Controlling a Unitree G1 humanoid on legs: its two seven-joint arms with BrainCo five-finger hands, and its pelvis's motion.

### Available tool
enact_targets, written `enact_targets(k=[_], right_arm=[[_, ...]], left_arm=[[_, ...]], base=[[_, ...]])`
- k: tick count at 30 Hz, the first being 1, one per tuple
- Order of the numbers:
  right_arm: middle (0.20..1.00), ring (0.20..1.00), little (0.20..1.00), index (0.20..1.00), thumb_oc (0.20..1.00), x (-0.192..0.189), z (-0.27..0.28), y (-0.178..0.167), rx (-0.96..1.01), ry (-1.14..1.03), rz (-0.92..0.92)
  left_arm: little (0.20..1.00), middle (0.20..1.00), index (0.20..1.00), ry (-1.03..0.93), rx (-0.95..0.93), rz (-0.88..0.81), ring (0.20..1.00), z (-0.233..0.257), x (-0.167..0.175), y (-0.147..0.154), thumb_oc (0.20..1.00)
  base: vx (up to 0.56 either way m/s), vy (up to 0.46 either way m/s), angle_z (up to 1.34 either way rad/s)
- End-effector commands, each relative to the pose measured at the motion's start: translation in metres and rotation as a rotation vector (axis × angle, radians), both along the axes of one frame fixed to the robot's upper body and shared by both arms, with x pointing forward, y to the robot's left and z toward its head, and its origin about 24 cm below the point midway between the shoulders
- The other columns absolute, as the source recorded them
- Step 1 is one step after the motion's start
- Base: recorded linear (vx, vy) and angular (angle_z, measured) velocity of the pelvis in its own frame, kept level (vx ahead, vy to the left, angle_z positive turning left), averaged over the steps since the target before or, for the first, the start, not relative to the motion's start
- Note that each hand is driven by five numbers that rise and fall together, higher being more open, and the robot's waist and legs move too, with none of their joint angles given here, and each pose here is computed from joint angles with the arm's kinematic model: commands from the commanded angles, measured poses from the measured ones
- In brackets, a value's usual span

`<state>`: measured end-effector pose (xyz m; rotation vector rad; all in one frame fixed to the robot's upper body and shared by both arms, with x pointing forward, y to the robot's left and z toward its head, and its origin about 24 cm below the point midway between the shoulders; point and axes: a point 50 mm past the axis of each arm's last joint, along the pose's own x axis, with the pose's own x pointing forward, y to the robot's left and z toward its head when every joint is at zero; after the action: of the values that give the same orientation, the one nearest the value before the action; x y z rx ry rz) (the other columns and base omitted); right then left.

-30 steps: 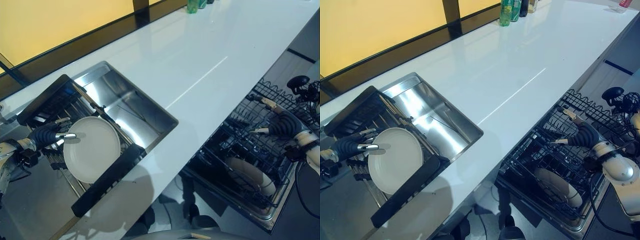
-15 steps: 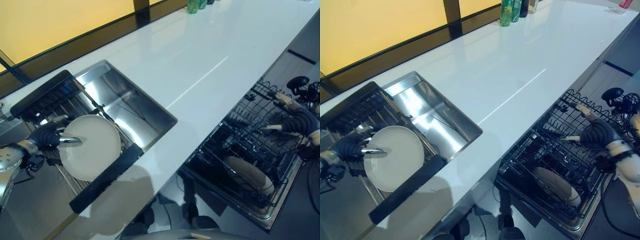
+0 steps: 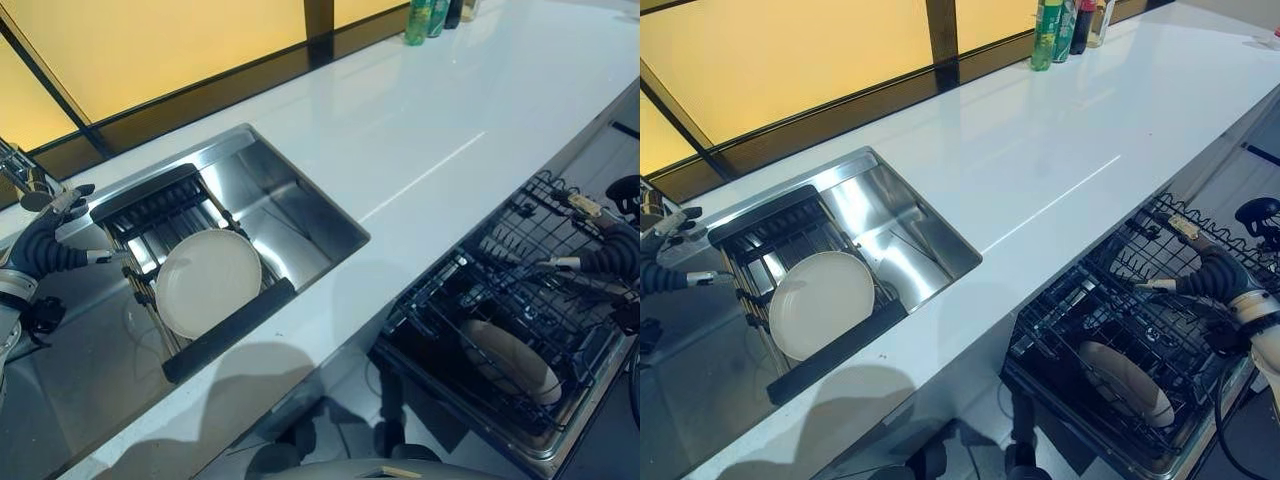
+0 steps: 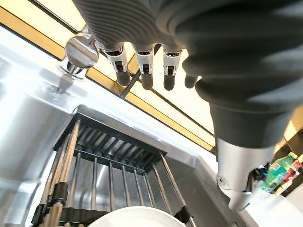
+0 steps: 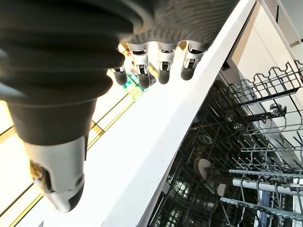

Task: Pick up plates and place into dishwasher.

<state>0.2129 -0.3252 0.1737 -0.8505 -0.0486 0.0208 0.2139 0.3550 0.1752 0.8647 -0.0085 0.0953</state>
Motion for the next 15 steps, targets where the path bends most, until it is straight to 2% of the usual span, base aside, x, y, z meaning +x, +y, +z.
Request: enact_targets(k=[1, 8, 15], right_arm=[[1.0, 1.0, 1.0, 1.0, 1.0, 0.002, 0.023, 0.013, -0.045, -0.113, 0.055], [1.0, 1.0, 1.0, 1.0, 1.0, 0.004, 0.024, 0.014, -0.054, -0.105, 0.067], [1.0, 1.0, 1.0, 1.0, 1.0, 0.021, 0.032, 0.02, -0.065, -0.147, 0.087]], left_arm=[[1.0, 1.0, 1.0, -0.082, 0.072, -0.047, 1.0, 0.029, 0.0, -0.002, 1.0], [1.0, 1.0, 1.0, -0.051, 0.089, -0.146, 1.0, 0.023, 0.007, -0.018, 1.0], [1.0, 1.0, 1.0, -0.064, 0.026, -0.198, 1.0, 0.024, 0.04, -0.031, 1.0]], base=[[0.0, 0.0, 0.0], [0.0, 0.01, 0.0], [-0.09, 0.03, -0.03]])
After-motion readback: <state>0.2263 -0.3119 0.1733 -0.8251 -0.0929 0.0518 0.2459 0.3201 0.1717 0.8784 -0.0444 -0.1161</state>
